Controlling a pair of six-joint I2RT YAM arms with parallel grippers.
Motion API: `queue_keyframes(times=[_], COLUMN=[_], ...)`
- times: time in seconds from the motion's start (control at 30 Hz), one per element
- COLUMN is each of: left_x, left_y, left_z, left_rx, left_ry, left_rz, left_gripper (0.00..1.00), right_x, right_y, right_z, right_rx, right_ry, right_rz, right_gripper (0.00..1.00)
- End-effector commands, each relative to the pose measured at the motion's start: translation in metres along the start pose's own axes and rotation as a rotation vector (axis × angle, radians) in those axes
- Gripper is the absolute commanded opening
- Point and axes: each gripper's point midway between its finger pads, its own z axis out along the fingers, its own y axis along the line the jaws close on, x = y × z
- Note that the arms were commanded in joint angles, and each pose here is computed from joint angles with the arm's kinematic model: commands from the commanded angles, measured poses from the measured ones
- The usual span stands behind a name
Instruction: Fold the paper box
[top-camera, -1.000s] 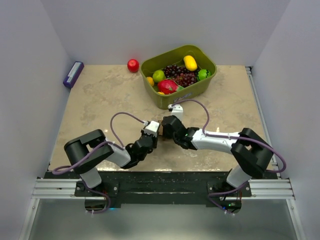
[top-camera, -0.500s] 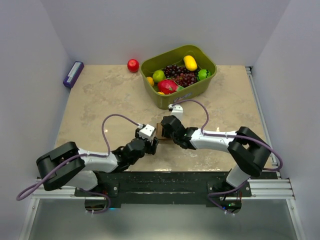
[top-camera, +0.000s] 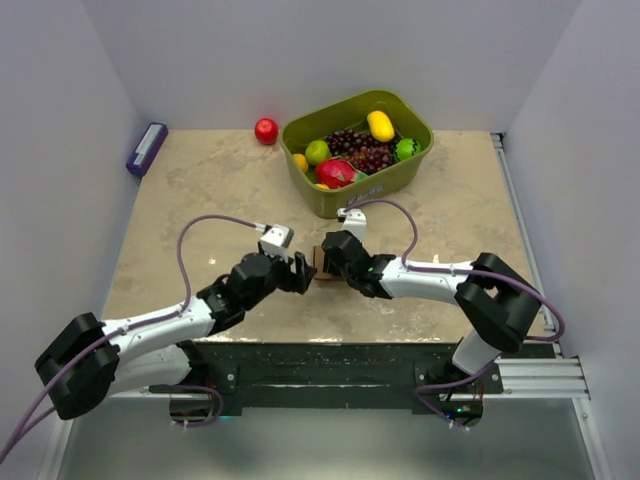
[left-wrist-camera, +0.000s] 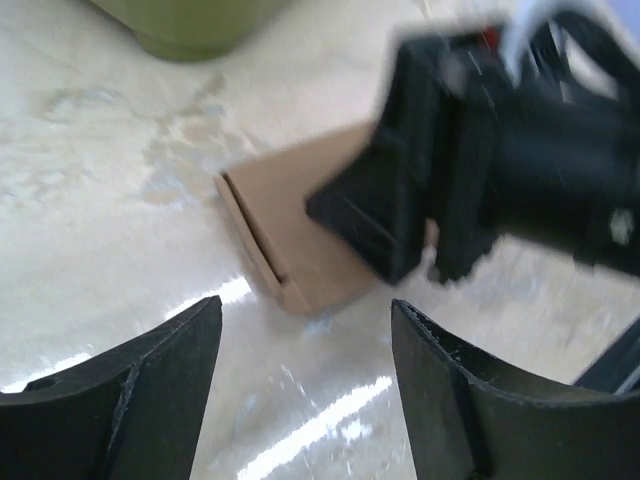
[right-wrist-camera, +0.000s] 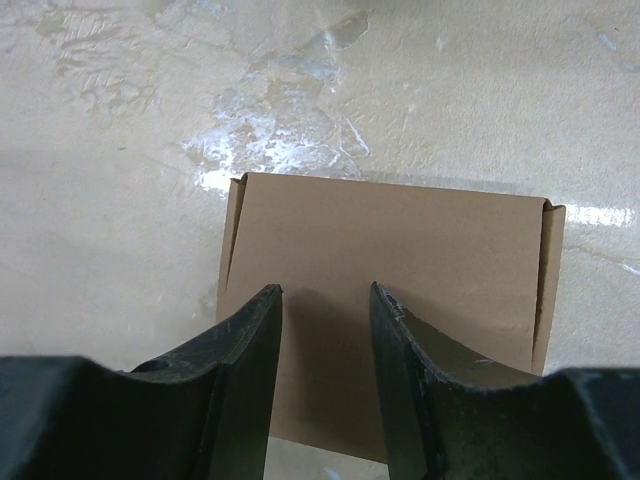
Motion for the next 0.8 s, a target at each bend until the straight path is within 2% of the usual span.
queue_keyframes(times=[0.0, 0.13, 0.27, 0.5, 0.77], left_x=[-0.035, -0.027, -0.005, -0.002, 0.030], left_y=[0.008, 0.007, 0.016, 0.023, 0.032], left_z=[0.009, 0.036, 0.062, 0.087, 0.095], left_rx=[0.045, 0.079, 0.110, 0.128, 0.113], left_ry=[-0.039, 0.044, 0.119, 0.127, 0.211], left_rz=[-0.161, -0.171, -0.261, -0.294, -0.283], left_gripper=[0.72, 0.72, 0.70, 0.68, 0.56], right_x=[-0.010, -0.010, -0.011, -0.012, -0.030], right_y=[0.001, 0.000, -0.002, -0.002, -0.006], right_z=[-0.007, -0.008, -0.009, -0.011, -0.013], right_rx=[-0.009, -0.005, -0.006, -0.008, -0.039], right_ry=[-0.019, -0.015, -0.017, -0.020, -0.005], right_rz=[0.014, 0.008, 0.014, 0.013, 0.024], right_gripper=[0.45, 0.45, 0.45, 0.45, 0.54])
